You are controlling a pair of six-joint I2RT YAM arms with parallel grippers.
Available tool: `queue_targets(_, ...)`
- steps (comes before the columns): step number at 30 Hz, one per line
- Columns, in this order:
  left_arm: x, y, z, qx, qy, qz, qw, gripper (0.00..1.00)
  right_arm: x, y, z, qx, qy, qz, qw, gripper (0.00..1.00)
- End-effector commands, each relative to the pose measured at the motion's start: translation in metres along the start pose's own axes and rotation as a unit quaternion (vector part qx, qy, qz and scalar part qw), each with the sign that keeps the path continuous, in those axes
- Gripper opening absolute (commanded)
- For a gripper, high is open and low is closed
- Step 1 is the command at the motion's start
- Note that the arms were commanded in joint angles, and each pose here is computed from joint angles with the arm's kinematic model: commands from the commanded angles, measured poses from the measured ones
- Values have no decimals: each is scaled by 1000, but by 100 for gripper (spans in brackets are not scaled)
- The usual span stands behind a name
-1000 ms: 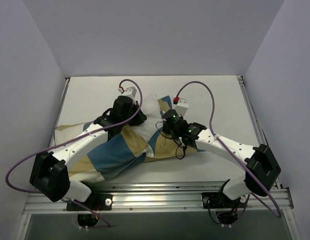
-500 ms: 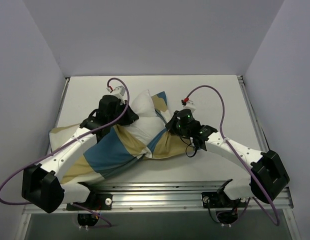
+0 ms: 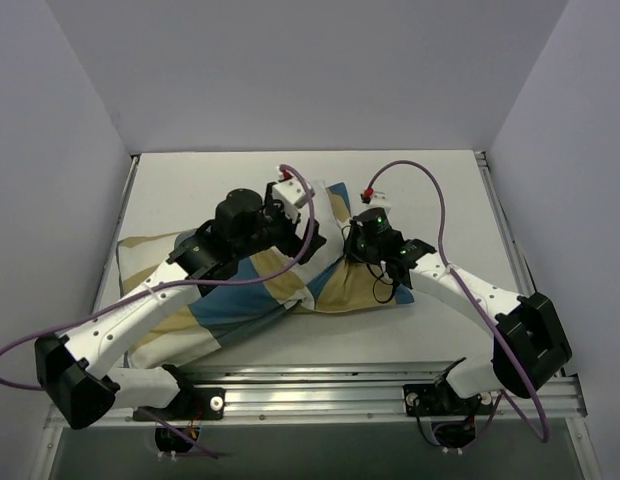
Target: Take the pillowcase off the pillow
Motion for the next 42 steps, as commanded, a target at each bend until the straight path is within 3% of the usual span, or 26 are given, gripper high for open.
queue_targets(1,-6,5,24,12,-3,98,995,90,-4,5,1,1,-26,-26,999,0)
queue_targets(9,-10,-27,81,79,20,109,991,93,-4,4,-2,-1,-22,-24,999,0)
queue_targets(22,-33,-115,111,202,29,-12,979,100,-3,-1,0,1,-27,-14,1000,0)
queue_targets(27,-29,-139,114,238,84,-32,967,55,-2,1,-4,-10,-29,-3,1000,0)
queue_targets(28,-28,-139,113,238,97,-38,966,32,-4,-2,-4,-12,-36,-2,999,0)
queue_targets(31,-18,-127,107,218,133,-46,966,3,-12,-3,-8,-23,-61,3,998,0)
queue_targets(35,-1,-98,86,176,191,-67,963,2,-38,-17,-10,-19,-126,15,992,0)
queue_targets(42,38,-69,33,128,294,-143,936,2,-79,-34,-15,-20,-208,68,976,0)
Point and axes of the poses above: each gripper's point midway between its finger pads, its own z axis out along the fingers, its own x axis along the line the jaws close on, y = z × x, the point moved 10 cm from there along -z, back along the fingers, and after that the axes turned 10 degrees about z, right-handed, at the moved point
